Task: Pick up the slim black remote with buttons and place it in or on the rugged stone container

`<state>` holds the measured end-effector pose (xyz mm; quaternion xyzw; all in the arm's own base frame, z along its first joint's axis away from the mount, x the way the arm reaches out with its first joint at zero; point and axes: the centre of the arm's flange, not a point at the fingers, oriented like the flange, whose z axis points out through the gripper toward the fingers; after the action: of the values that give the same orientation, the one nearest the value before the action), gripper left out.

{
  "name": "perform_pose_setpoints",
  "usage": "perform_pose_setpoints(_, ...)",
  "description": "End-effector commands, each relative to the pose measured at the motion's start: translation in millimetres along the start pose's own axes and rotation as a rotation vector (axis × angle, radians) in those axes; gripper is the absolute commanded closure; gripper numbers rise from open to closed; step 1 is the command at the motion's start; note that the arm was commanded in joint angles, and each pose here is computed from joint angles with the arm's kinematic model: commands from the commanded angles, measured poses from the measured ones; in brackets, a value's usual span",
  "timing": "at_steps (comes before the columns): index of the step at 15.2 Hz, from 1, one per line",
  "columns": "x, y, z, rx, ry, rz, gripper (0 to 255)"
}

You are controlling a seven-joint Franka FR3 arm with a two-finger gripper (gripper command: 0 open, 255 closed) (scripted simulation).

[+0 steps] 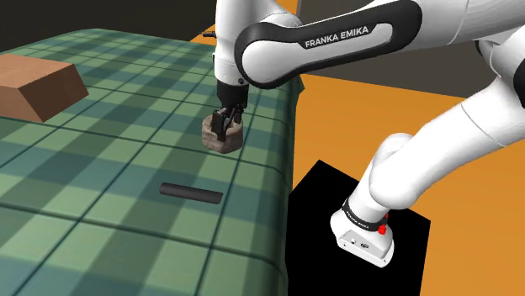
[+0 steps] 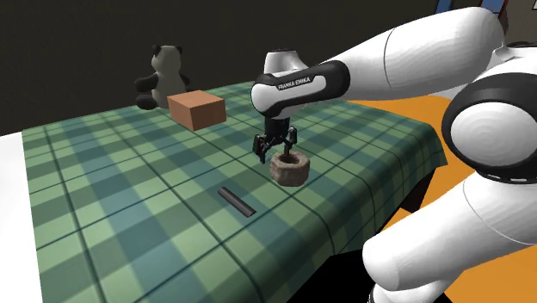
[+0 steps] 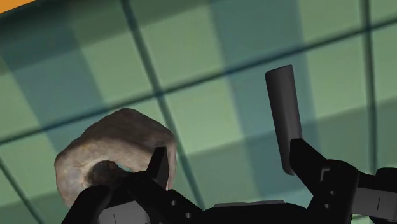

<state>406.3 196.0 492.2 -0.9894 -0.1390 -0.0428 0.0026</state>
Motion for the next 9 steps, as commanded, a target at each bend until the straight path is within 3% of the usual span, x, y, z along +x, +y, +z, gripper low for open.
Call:
perform_pose_setpoints(1, 12.4, -19.9, 19.1, -0.008, -0.008, -0.022, 0)
perform_pose_setpoints(9, 57.0, -92.4, 90.8, -0.042, -0.043, -0.106, 0)
